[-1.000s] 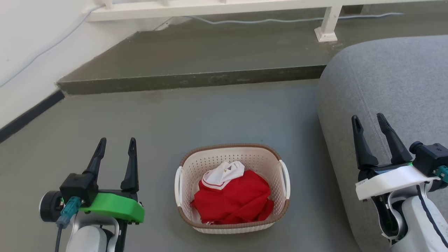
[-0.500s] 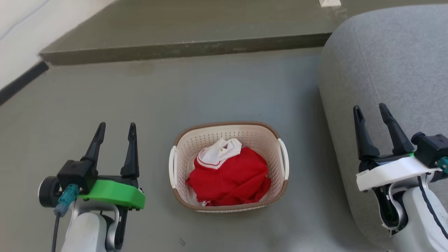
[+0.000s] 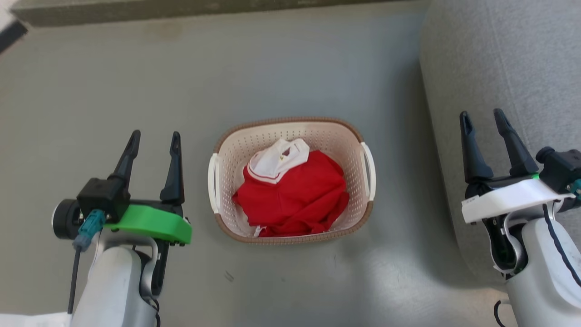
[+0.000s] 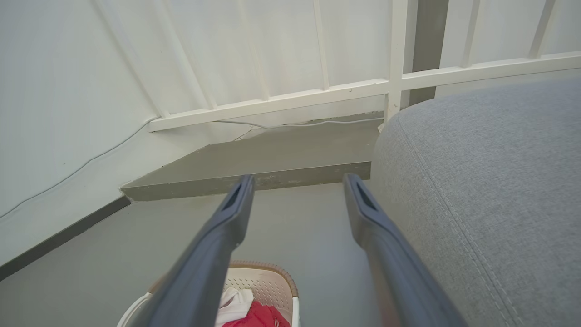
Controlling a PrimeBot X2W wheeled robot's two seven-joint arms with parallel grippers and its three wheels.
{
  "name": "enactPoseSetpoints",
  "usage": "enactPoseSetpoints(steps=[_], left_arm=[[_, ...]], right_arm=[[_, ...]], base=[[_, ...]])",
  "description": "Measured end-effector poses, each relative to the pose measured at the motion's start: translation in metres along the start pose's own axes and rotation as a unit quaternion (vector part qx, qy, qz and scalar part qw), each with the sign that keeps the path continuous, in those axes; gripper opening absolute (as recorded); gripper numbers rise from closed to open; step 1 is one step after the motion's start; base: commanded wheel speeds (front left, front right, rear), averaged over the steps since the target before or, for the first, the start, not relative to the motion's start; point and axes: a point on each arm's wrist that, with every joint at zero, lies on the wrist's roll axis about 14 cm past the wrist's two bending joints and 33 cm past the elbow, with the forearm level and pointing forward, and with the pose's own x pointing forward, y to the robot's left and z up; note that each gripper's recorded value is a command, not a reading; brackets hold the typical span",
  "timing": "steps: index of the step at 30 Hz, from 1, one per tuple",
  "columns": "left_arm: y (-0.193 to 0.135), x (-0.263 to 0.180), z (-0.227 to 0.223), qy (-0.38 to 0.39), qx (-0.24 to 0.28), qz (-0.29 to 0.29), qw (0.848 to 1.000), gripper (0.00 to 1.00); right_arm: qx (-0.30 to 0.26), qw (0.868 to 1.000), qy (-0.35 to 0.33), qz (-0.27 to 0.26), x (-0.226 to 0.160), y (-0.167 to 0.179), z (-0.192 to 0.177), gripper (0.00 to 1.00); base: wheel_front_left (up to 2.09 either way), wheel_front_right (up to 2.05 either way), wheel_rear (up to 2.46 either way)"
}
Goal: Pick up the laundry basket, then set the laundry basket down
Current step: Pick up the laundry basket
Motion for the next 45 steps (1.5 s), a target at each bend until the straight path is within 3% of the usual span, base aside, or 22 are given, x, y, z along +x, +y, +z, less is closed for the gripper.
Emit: enactPoseSetpoints(steps=[13, 23, 45], left_arm=[[0.007, 0.033, -0.057, 0.062, -0.012, -0.006, 0.998, 1.0], [0.021, 0.045, -0.104, 0.115, -0.031, 0.011, 0.993, 1.0], [0.03, 0.041, -0.221, 0.26, -0.077, 0.013, 0.963, 1.0]], right_arm=[[0.015, 0.995, 0.091, -0.026, 0.022, -0.019, -0.072, 1.0], [0.023, 0.987, 0.161, -0.015, 0.036, -0.016, -0.129, 1.0], [0.057, 0.959, 0.278, 0.011, 0.058, 0.003, -0.233, 1.0]], base=[[0.0, 0.0, 0.0], [0.0, 0.0, 0.0], [0.0, 0.0, 0.0]])
